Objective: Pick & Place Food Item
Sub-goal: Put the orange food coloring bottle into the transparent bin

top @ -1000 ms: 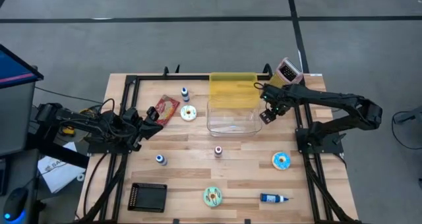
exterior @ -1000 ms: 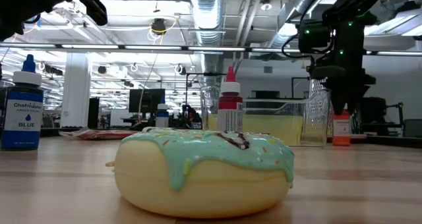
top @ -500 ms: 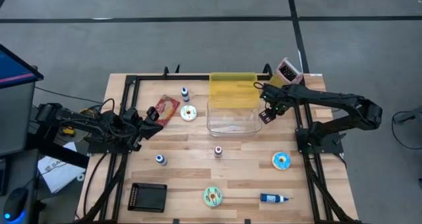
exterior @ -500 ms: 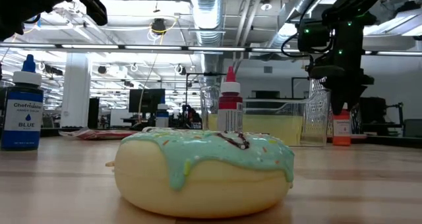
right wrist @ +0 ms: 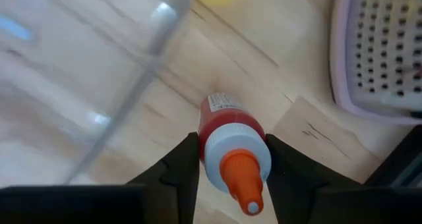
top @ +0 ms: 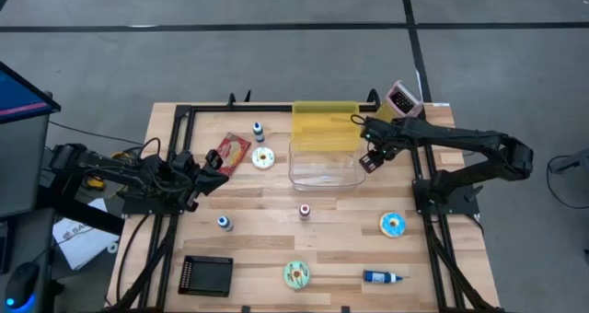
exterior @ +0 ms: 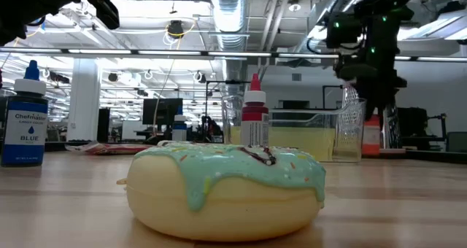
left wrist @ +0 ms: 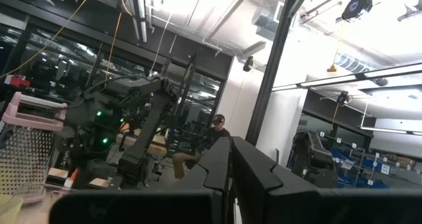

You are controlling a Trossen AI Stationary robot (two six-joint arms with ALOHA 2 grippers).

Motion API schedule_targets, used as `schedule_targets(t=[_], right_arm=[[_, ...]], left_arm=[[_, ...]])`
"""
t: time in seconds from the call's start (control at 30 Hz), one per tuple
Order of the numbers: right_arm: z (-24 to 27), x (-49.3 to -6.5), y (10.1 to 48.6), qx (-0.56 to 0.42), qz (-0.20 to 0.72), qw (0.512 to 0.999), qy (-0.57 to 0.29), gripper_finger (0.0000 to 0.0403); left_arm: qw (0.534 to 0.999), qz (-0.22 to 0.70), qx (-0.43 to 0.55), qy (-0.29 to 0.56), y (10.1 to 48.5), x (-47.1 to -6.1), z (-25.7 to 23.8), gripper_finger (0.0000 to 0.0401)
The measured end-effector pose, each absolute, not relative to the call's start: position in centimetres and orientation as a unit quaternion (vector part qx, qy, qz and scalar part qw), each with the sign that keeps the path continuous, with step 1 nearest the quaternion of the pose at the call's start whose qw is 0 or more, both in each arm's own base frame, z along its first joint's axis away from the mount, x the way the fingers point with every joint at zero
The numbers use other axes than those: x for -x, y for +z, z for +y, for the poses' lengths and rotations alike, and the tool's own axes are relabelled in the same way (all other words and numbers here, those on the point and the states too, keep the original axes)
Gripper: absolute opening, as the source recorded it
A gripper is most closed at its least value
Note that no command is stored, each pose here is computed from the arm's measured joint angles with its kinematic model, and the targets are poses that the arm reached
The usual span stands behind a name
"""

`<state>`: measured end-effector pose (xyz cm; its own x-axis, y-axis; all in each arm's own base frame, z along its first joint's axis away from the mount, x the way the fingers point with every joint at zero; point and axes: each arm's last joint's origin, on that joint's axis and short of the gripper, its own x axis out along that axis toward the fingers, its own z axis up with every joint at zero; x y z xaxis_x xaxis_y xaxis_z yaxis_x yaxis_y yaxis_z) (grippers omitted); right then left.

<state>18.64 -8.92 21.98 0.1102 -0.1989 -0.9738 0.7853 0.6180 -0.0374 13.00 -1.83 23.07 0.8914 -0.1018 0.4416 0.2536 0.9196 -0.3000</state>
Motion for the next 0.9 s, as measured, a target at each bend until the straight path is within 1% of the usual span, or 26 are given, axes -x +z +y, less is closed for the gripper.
schedule_targets(t=[0.37, 0.53, 0.6, 0.63, 0.77, 0.9], right_arm=[[-6.2, -20.0, 30.1, -0.196, 0.544, 0.723, -0.379, 0.0133], [-5.1, -21.0, 32.9, -0.200, 0.495, 0.768, -0.355, 0.0132], [-4.9, -21.5, 33.2, -0.208, 0.482, 0.782, -0.335, 0.0132], [-5.0, -21.8, 33.0, -0.208, 0.486, 0.782, -0.331, 0.0132], [-5.8, -22.9, 31.6, -0.198, 0.523, 0.758, -0.337, 0.0129], [-6.7, -25.0, 29.7, -0.186, 0.547, 0.752, -0.318, 0.0128]], left_arm=[[0.956, -0.214, 0.178, -0.093, 23.1, -13.0, -1.8, 0.0011], [0.956, -0.214, 0.178, -0.093, 23.1, -13.0, -1.8, 0.0011], [0.956, -0.214, 0.178, -0.093, 23.1, -13.0, -1.8, 0.0011], [0.956, -0.214, 0.178, -0.093, 23.1, -13.0, -1.8, 0.0011], [0.956, -0.214, 0.178, -0.093, 23.1, -13.0, -1.8, 0.0011], [0.956, -0.215, 0.178, -0.093, 23.1, -13.0, -1.8, 0.0011]])
